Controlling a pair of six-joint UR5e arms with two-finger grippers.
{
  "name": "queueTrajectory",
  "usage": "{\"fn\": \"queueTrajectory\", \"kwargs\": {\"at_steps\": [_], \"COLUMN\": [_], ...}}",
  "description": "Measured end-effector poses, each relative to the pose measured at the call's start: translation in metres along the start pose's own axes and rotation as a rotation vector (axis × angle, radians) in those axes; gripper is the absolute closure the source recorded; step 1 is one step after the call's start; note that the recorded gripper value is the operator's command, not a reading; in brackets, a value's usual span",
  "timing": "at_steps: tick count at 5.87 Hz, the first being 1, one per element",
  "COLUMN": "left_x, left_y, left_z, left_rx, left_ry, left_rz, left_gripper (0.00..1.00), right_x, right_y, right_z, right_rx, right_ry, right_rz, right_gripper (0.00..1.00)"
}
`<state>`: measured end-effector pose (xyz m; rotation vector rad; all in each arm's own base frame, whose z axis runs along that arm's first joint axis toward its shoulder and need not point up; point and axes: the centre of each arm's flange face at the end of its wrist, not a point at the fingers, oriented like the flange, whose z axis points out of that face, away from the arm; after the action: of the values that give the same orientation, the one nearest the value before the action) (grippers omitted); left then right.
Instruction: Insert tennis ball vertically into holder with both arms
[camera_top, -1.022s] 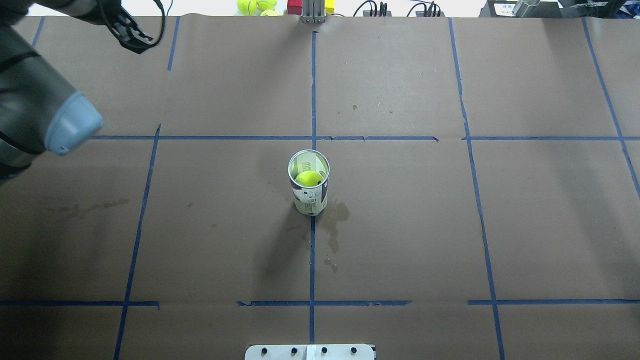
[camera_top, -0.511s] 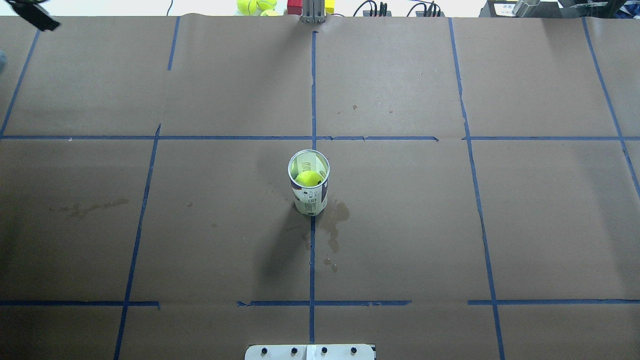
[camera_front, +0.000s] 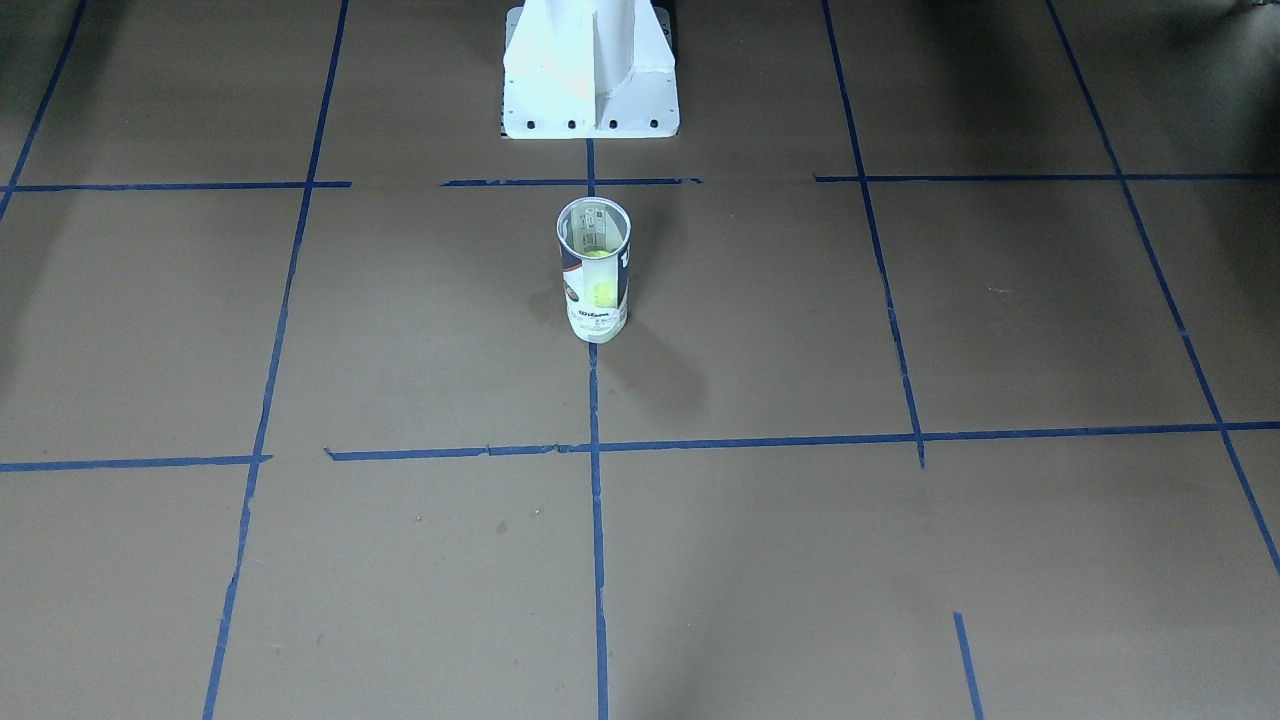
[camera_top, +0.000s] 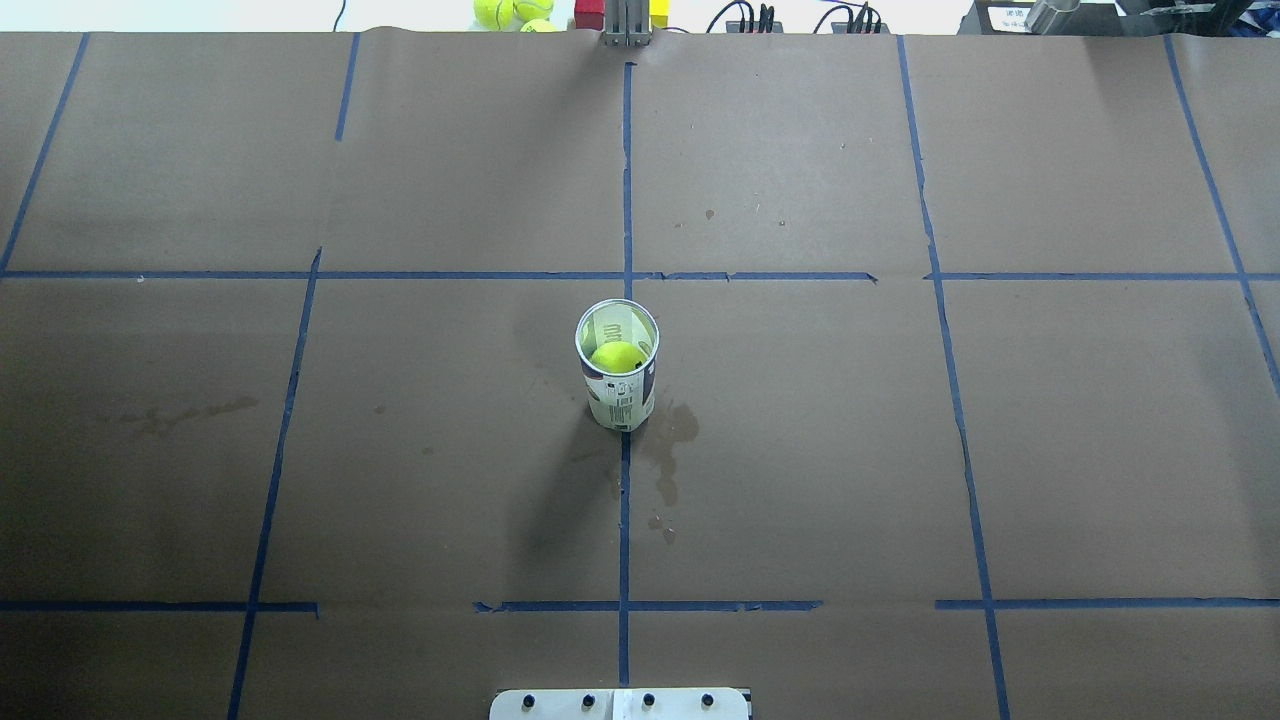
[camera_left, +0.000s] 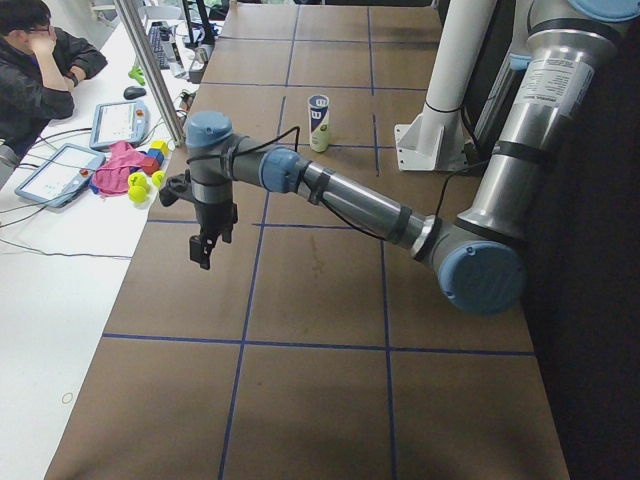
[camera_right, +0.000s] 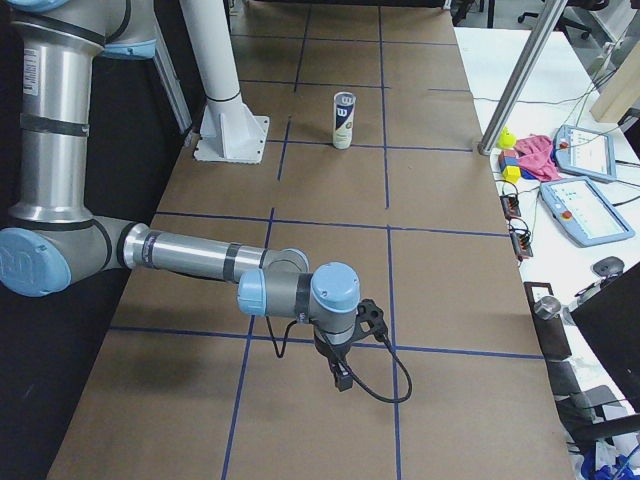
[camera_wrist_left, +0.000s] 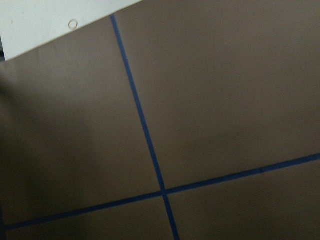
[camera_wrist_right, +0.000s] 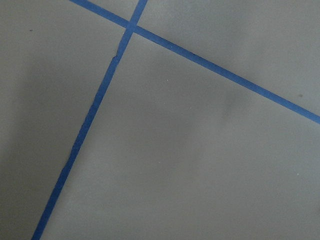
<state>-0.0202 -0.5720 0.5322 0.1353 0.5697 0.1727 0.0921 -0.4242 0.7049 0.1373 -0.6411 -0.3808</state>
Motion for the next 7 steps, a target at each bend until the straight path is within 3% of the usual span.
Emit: {"fn": "queueTrajectory", "kwargs": {"at_steps": [1, 2, 4, 7], "left_x": [-0.021, -0.032, -0.036, -0.039], "left_y": [0.034, 0.064, 0.107, 0.114], "left_z": [0.036, 0.06, 0.084, 0.09], "left_rx": [-0.065, -0.094, -0.097, -0.101], "left_ry": [0.026, 0.09, 0.22, 0.239], "left_rz": [-0.048, -0.052, -0.039, -0.044], "left_gripper": [0.0, 0.0, 0.0, 0.0], "right_x": [-0.006, -0.013, -0.022, -0.025], "right_y": [-0.01, -0.026, -0.043, -0.039], "right_z": [-0.001, -0.003, -0.003, 0.002], "right_rx": [-0.005, -0.011, -0.012, -0.013], "right_ry": [-0.017, -0.026, -0.062, -0.073], "right_rz": [-0.01, -0.029, -0.042, -0.047], "right_gripper": [0.0, 0.0, 0.0, 0.0]}}
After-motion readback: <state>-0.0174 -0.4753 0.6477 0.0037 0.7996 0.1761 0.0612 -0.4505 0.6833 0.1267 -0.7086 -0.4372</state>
